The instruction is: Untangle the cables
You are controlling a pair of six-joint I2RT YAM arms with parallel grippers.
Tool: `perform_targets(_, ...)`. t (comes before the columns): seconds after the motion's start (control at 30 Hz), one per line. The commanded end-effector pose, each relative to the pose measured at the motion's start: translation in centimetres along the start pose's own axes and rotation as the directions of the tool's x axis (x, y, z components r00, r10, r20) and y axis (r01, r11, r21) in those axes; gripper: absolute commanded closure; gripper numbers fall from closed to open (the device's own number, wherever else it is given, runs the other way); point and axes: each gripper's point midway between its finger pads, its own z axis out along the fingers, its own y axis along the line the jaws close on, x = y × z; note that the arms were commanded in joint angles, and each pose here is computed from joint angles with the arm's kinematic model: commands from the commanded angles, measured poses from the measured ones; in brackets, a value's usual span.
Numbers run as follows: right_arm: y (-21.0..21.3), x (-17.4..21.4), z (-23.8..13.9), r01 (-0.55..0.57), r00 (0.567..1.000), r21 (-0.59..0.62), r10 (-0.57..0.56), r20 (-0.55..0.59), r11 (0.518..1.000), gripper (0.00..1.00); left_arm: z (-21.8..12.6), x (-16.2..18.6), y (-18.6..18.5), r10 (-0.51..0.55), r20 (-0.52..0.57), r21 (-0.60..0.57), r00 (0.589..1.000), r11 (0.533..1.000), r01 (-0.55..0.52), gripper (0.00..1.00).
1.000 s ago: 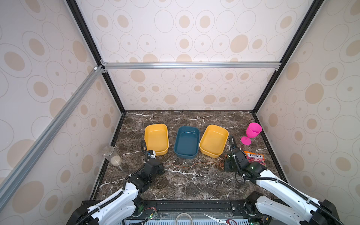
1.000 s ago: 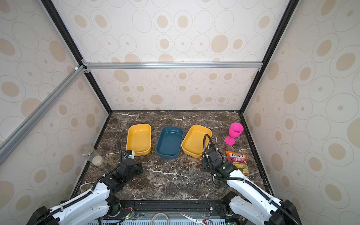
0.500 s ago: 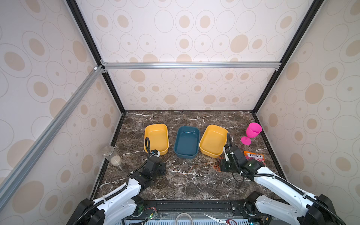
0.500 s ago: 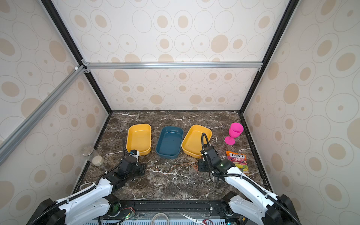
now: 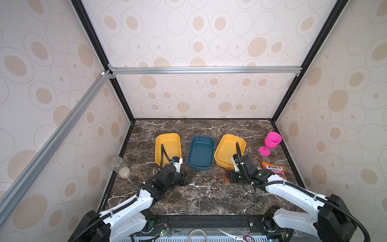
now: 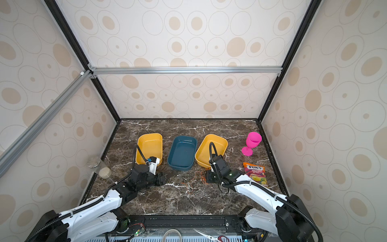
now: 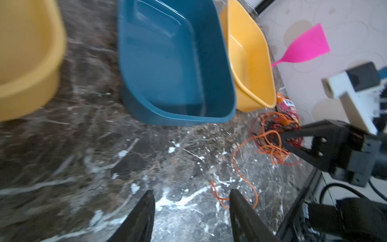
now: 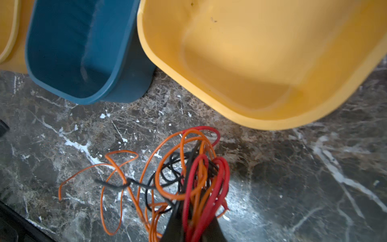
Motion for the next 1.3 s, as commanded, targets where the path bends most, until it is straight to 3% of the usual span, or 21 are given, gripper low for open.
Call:
perform_targets(0.0,2.4,-1.4,-0.2,-0.002,1.000,-0.086,0.004,0.026,0.996,0.87,0.6,-1.0,-4.6,0.068,0.033,0.163,0.997,0.984,-0.073,0.43)
perform_targets(0.23,4.4,-0.9,-0.6,0.029,0.999,-0.191,-0.032,-0.015,0.981,0.87,3.0,0.8,-7.6,0.253,-0.001,0.271,0.967,0.931,-0.244,0.42)
perform_targets(0.47,5.7,-0.4,-0.5,0.030,0.998,-0.253,-0.044,-0.053,0.967,0.87,6.0,1.4,-7.6,0.354,-0.043,0.277,0.934,0.903,-0.329,0.42)
perform_targets(0.63,6.1,-0.3,-0.7,0.035,0.996,-0.272,-0.054,-0.066,0.962,0.87,8.0,1.4,-6.1,0.398,-0.070,0.209,0.915,0.902,-0.377,0.43)
perform_targets(0.83,6.3,-0.2,-0.7,0.038,0.995,-0.281,-0.062,-0.080,0.959,0.87,9.5,1.3,-5.7,0.418,-0.091,0.184,0.904,0.899,-0.398,0.45)
perform_targets(1.07,6.6,-0.1,-0.7,0.031,0.995,-0.300,-0.059,-0.084,0.953,0.87,10.5,1.0,-6.0,0.391,-0.069,0.197,0.918,0.907,-0.372,0.48)
perform_targets(1.17,6.7,-0.1,-0.7,0.030,0.995,-0.307,-0.057,-0.082,0.951,0.87,10.8,1.0,-5.6,0.382,-0.067,0.179,0.922,0.914,-0.365,0.53)
perform_targets(1.27,6.5,0.0,-0.7,0.031,0.995,-0.296,-0.057,-0.080,0.955,0.87,10.8,0.6,-5.3,0.376,-0.056,0.159,0.925,0.918,-0.363,0.67)
